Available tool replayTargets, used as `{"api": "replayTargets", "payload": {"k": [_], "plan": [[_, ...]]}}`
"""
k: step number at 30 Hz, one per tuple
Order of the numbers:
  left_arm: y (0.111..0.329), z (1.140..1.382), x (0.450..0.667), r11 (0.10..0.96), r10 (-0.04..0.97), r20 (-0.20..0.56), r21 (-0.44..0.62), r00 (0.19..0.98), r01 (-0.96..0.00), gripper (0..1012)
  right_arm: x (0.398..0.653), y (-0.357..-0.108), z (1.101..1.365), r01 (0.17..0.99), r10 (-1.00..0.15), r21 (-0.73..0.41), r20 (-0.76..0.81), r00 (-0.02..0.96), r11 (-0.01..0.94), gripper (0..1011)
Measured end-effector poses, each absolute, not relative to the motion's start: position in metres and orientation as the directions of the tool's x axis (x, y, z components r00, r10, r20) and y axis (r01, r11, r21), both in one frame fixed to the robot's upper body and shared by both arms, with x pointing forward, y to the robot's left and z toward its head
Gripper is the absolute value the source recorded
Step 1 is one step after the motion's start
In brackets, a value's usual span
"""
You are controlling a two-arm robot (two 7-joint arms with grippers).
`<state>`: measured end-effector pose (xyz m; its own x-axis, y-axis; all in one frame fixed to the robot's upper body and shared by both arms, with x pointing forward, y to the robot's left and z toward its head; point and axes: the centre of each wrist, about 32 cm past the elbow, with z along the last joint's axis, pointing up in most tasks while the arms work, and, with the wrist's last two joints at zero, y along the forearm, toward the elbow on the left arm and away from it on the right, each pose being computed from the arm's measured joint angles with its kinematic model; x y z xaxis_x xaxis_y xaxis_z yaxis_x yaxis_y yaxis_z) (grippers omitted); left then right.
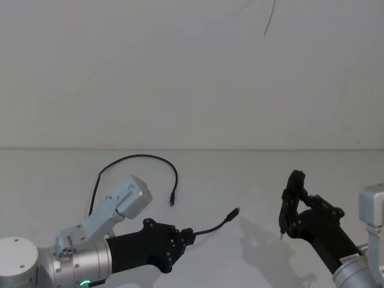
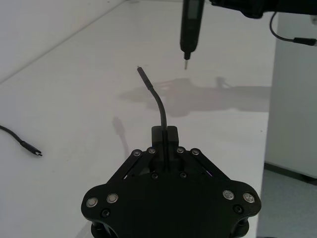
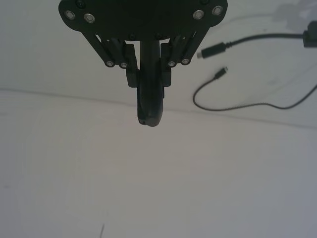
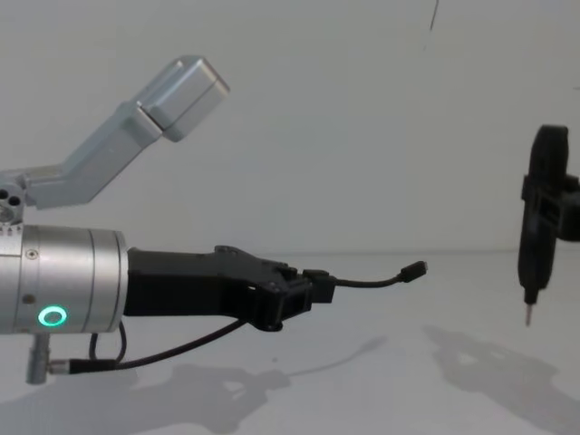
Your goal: Pick up the data cable with the one hand.
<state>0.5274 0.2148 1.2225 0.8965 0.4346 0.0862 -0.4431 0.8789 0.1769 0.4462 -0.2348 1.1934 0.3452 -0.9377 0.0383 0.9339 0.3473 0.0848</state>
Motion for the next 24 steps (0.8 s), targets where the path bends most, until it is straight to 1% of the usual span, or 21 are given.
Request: {"api": "replayTargets", "payload": {"k": [9,16,24], "plan": [[0.218,1.227,0.524,0.884,0.423,0.085,0.180,0.902,-0.431,44,0.453,-0.227,1.204,0.916,-0.925,0.136,0.010,0.379,0.377,269],[0.219,1.228,0.523,0.887,0.417,0.085,0.181,0.905,-0.425,44,0.464,-0.213,1.211,0.901,-0.914,0.174,-0.019,0.406,0.397,269],[0.220,1.230,0.522,0.888,0.414,0.085,0.181,0.906,-0.423,44,0.476,-0.199,1.213,0.895,-0.907,0.187,-0.045,0.419,0.404,269]]}}
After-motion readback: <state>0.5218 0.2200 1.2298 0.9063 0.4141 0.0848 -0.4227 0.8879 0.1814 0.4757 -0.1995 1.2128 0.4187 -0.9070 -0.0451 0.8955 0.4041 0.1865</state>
